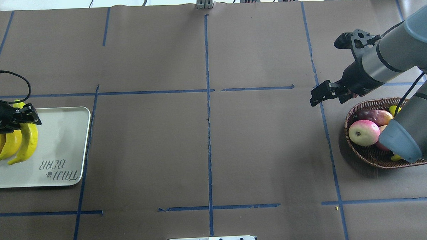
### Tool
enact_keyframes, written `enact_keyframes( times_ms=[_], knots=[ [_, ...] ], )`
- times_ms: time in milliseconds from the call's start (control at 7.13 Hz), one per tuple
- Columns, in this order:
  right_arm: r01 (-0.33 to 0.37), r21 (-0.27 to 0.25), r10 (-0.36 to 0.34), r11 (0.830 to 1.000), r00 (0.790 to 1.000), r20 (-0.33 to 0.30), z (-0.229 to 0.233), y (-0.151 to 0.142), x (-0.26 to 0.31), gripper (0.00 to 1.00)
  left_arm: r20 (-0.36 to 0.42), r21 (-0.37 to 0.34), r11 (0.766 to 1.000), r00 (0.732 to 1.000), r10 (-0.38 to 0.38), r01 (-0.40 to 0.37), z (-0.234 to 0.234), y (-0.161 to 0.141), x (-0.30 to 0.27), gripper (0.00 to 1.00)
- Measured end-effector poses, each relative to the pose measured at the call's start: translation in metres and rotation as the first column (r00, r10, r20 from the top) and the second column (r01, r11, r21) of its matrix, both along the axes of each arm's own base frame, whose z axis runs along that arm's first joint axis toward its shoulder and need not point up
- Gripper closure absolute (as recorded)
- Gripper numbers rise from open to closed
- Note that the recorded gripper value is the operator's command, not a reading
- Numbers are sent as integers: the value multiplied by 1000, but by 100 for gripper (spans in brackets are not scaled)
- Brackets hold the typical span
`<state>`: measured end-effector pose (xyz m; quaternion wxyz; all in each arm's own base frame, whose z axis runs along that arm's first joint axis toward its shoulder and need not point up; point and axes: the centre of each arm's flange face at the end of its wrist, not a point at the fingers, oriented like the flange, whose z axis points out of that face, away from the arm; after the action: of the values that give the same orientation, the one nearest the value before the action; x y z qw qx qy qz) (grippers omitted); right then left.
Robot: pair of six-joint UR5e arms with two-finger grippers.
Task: Transfer all bananas from basket to plate
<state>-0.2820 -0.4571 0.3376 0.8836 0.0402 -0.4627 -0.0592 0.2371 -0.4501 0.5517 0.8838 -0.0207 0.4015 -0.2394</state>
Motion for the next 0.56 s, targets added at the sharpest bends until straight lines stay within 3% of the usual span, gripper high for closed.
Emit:
enact_keyframes(
  times_ms=[140,421,561],
  knots=[
    [1,2,-1,1000,1000,-6,2,2,-2,1,11,-8,1000,1000,3,-3,8,-2,1,63],
    [4,5,-4,1000,1000,-14,4,4,-6,1,36,-3,1000,999,11,-11,23,-5,-2,44],
    [4,5,-4,1000,1000,-15,4,5,-7,1,55,21,1000,998,16,-17,28,-9,-9,1]
  ],
)
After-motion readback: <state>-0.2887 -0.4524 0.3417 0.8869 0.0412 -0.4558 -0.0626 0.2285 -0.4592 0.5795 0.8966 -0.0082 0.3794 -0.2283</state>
